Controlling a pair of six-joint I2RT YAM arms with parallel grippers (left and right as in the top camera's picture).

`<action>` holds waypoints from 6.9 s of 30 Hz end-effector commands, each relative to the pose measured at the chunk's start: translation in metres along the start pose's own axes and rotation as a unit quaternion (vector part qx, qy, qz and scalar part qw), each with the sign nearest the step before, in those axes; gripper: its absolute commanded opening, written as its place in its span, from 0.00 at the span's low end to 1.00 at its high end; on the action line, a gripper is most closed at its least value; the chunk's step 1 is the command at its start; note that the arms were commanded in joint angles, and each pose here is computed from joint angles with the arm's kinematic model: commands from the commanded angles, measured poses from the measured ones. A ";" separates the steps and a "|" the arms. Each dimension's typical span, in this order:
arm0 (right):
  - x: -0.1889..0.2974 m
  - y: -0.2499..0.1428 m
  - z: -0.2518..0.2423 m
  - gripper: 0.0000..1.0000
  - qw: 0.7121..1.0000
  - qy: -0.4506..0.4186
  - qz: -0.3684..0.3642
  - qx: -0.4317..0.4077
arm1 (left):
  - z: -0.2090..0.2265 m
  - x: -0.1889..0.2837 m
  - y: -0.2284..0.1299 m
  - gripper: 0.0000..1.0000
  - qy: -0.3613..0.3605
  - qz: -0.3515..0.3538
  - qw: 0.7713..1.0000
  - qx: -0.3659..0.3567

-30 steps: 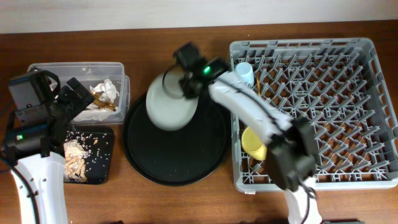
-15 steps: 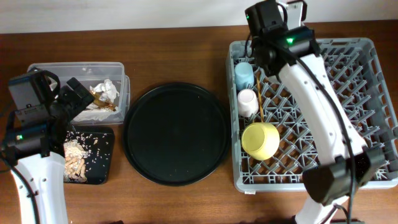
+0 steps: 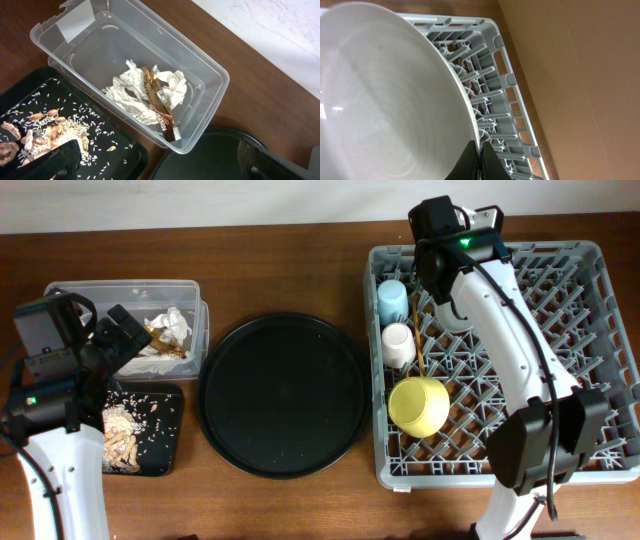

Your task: Sort waste into correct bins and load items into the dishwasher rack

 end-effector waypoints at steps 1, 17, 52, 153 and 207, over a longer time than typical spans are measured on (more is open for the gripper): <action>-0.003 0.000 0.002 0.04 1.000 0.002 -0.001 0.003 | 0.000 0.004 0.004 0.99 -0.004 -0.007 1.000 0.003; 0.031 0.011 -0.002 0.52 0.991 0.129 0.007 -0.035 | 0.000 0.004 0.004 0.99 -0.004 -0.007 1.000 0.003; 0.179 0.002 -0.135 0.98 0.886 0.424 -0.109 -0.155 | 0.000 0.004 0.004 0.99 -0.004 -0.007 1.000 0.003; 0.012 -0.257 -0.057 0.98 0.793 0.411 -0.307 -0.328 | 0.003 0.107 -0.142 0.99 -0.187 -0.204 0.958 -0.080; 0.012 -0.257 -0.057 0.99 0.793 0.411 -0.307 -0.328 | 0.010 -0.008 -0.196 0.99 -0.161 -0.333 0.907 -0.202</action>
Point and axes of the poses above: each gripper's point midway between its finger pads, its own x axis back along the fingers, its own z axis along the line the jaws close on, y = z × x, the point moved 6 cm from there along x, back along the fingers, and after that the axes turned 7 degrees about -x, right-handed, at the moved point
